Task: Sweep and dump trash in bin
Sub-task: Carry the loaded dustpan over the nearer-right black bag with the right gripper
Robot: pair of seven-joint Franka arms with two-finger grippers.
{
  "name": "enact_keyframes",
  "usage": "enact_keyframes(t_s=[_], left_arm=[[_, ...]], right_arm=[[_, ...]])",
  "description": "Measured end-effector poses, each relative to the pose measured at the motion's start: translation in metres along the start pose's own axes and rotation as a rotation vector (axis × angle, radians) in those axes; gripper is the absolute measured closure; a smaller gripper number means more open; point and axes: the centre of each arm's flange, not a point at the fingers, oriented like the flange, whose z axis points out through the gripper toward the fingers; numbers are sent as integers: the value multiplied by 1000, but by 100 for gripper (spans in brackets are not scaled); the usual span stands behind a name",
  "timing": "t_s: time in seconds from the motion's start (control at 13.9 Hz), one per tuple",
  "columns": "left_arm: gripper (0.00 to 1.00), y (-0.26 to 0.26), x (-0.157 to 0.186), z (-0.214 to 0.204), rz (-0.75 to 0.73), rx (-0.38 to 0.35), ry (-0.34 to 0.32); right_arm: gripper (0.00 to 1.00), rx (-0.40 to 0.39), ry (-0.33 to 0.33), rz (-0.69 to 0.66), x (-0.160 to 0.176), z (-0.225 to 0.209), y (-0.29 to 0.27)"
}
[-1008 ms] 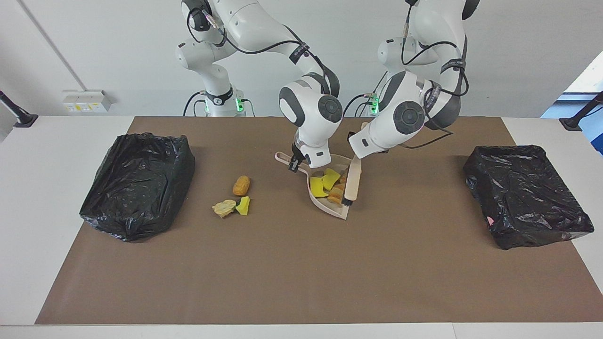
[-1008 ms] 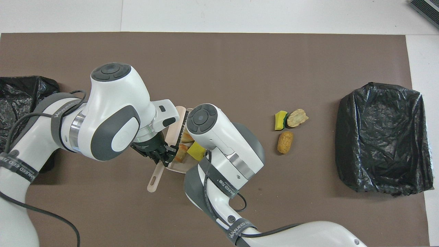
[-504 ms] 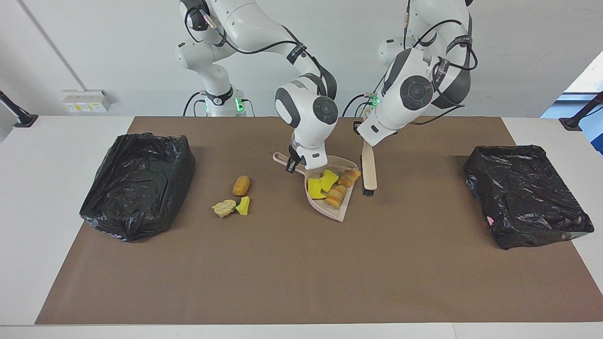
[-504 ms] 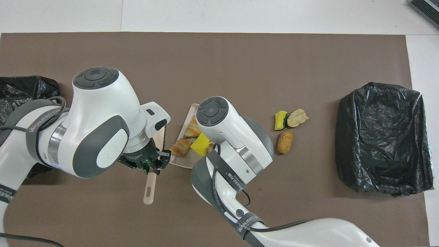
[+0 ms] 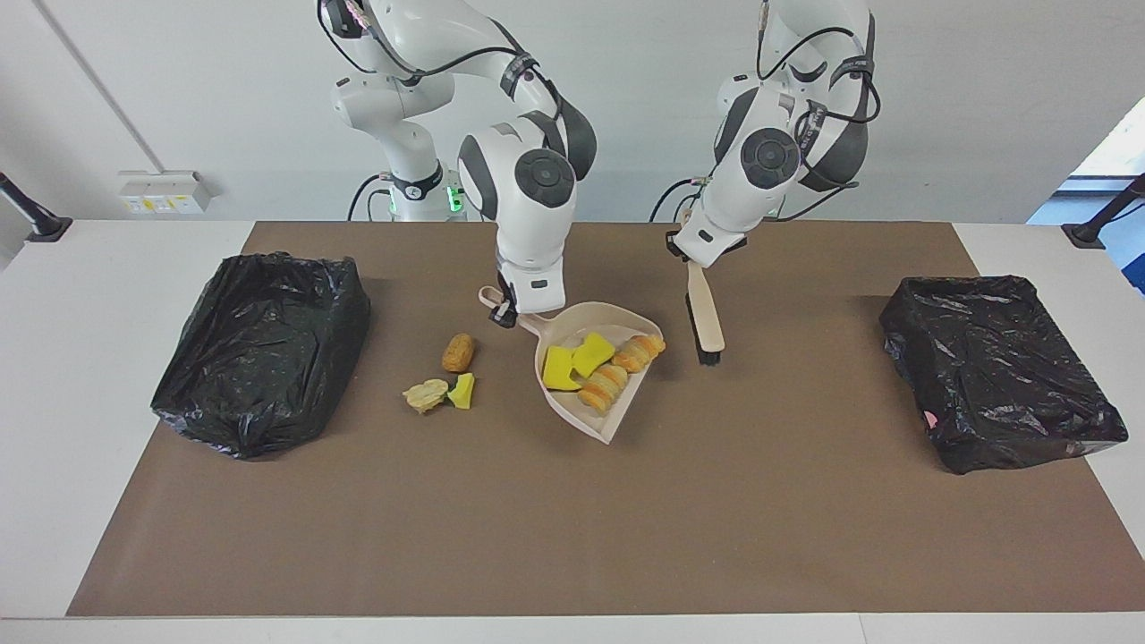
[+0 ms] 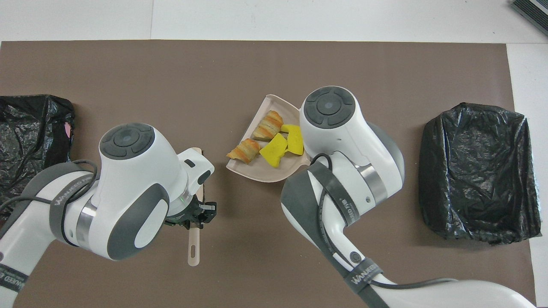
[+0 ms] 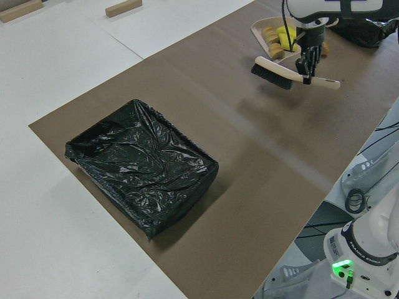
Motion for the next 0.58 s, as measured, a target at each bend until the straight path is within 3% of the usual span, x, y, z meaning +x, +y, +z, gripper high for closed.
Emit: enact_keyframes(t_s=[0.36,0.58], left_arm=[[74,32,-51,31,36,-9,20],[74,54,-91,58,53,-14,50]], right_arm=[[68,12,16,123,-64,-39,56],[68,21,29,127,-119,-50,105]])
